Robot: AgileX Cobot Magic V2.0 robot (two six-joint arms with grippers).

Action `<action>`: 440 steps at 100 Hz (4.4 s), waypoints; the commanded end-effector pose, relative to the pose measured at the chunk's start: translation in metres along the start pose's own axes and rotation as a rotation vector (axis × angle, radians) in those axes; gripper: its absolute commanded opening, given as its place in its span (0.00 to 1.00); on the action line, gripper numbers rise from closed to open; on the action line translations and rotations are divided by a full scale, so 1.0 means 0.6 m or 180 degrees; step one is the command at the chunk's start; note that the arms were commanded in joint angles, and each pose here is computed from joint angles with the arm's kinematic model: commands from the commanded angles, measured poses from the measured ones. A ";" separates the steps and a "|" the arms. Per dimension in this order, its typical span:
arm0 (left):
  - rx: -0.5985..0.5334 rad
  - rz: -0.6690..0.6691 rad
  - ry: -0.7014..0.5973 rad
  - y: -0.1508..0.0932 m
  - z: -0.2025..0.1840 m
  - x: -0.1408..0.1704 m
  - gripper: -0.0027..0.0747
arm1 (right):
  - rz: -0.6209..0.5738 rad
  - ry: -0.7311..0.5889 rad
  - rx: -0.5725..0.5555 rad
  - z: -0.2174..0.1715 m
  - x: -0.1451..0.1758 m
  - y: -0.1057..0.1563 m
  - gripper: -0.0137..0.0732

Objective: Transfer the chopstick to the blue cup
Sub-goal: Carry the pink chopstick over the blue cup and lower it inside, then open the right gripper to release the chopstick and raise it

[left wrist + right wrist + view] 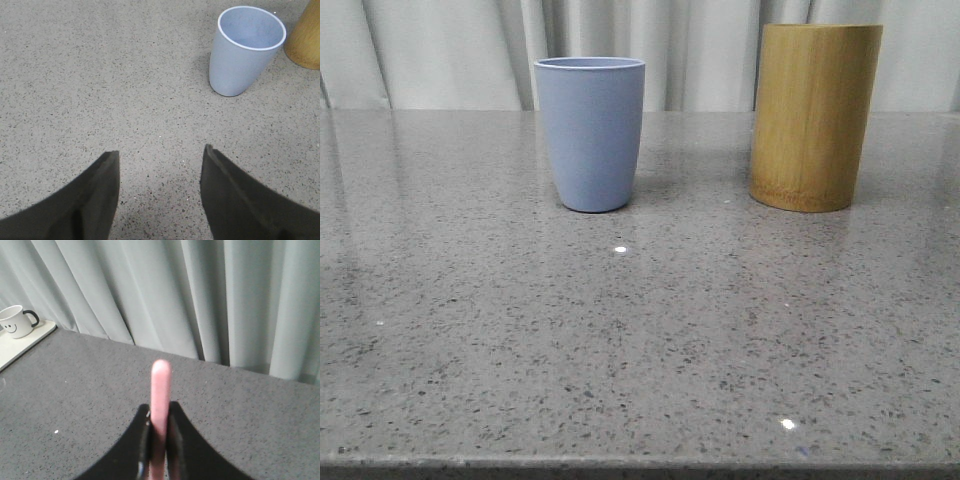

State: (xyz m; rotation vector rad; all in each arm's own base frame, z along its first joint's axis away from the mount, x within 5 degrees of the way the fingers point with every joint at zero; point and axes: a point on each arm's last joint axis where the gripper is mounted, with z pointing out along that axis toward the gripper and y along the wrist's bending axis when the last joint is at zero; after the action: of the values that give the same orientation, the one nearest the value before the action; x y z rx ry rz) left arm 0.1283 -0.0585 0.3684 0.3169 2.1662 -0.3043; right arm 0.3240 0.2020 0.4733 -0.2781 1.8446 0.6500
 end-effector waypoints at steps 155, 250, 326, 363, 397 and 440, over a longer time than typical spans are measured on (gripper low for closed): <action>-0.0201 -0.0108 -0.0904 0.016 -0.068 -0.013 0.33 | -0.0375 -0.0240 0.0161 -0.046 -0.007 -0.006 0.40; -0.0086 -0.0061 -0.1114 0.019 -0.045 0.045 0.01 | -0.0270 -0.0890 0.0496 -0.364 0.248 -0.095 0.09; -0.0077 -0.0054 -0.1119 0.019 -0.040 0.048 0.01 | -0.0308 -0.1240 0.0411 -0.432 0.302 -0.094 0.09; -0.0077 -0.0054 -0.1119 0.019 -0.040 0.048 0.01 | -0.0308 -0.1240 0.0411 -0.432 0.302 -0.094 0.09; -0.0235 0.0034 -0.1068 0.029 -0.033 0.068 0.01 | -0.0308 -0.1240 0.0411 -0.432 0.302 -0.094 0.09; -0.0701 0.0209 -0.1872 0.058 -0.016 0.139 0.01 | -0.0308 -0.1240 0.0411 -0.432 0.302 -0.094 0.09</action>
State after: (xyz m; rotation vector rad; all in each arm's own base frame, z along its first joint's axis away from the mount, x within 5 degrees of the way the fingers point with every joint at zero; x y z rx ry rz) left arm 0.0891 -0.0170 0.2956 0.1755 1.7390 -0.1283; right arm 0.0804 0.0339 0.3367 -0.1498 1.5904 0.4772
